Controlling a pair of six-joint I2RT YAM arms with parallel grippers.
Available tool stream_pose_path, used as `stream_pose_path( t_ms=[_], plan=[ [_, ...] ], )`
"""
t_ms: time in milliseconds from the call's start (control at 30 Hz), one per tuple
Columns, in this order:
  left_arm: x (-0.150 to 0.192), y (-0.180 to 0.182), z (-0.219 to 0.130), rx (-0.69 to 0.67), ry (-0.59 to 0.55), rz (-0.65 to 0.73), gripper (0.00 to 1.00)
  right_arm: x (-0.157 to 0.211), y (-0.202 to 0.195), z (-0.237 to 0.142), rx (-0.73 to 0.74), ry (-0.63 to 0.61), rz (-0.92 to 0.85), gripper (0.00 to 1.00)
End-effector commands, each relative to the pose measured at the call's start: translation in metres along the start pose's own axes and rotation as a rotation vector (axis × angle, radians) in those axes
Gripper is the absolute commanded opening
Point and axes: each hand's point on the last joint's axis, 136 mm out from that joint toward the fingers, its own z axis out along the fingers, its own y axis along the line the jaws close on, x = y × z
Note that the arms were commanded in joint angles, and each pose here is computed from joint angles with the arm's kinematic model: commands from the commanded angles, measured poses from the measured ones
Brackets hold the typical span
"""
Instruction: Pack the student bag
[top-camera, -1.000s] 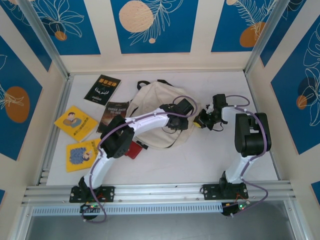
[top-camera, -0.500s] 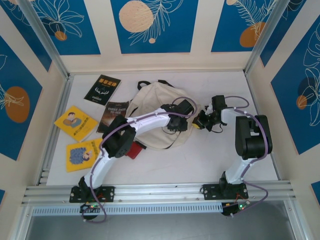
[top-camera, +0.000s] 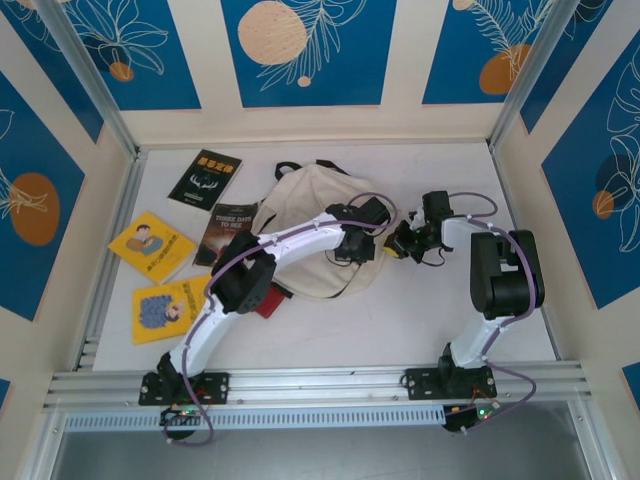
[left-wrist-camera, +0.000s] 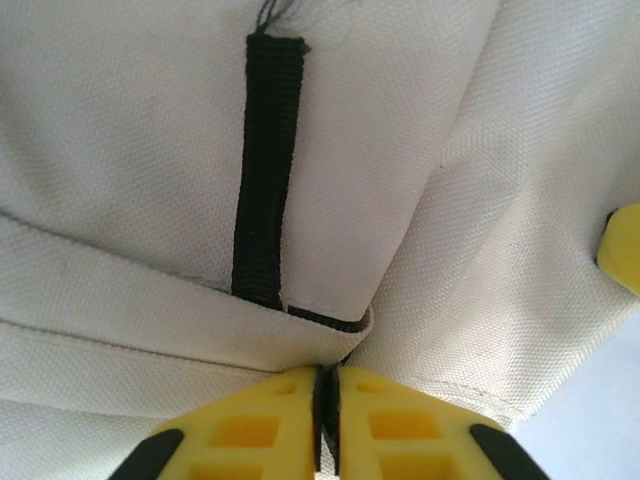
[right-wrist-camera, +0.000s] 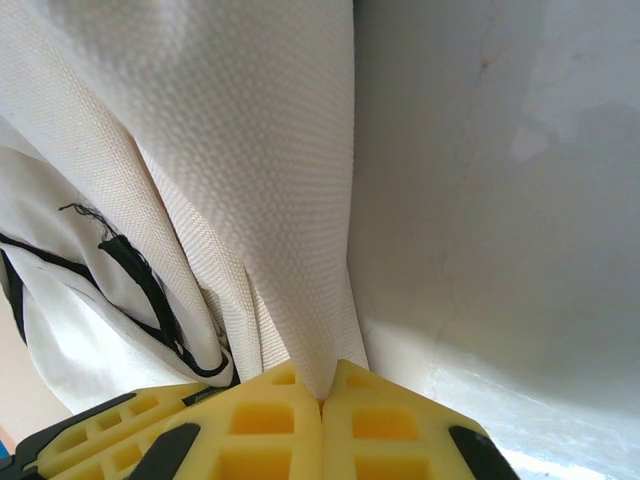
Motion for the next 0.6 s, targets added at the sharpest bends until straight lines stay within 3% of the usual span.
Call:
stream_pose_path(
  t_ms=[0, 100, 300, 567],
  plan=[
    [0.011, 0.004, -0.005, -0.03, 0.022, 0.045, 0.08, 0.022, 0.0, 0.003, -0.002, 0.071, 0.032, 0.06],
    [0.006, -0.002, -0.021, 0.011, -0.01, 0.045, 0.0, 0.022, -0.001, 0.004, 0.004, 0.071, 0.042, 0.06],
    [0.005, -0.003, -0.04, 0.053, -0.045, 0.039, 0.0, 0.021, -0.003, 0.005, 0.013, 0.062, 0.054, 0.06],
    [0.021, 0.027, -0.053, -0.019, -0.051, 0.035, 0.0, 0.012, -0.013, 0.004, 0.063, 0.005, 0.092, 0.02]
  ],
)
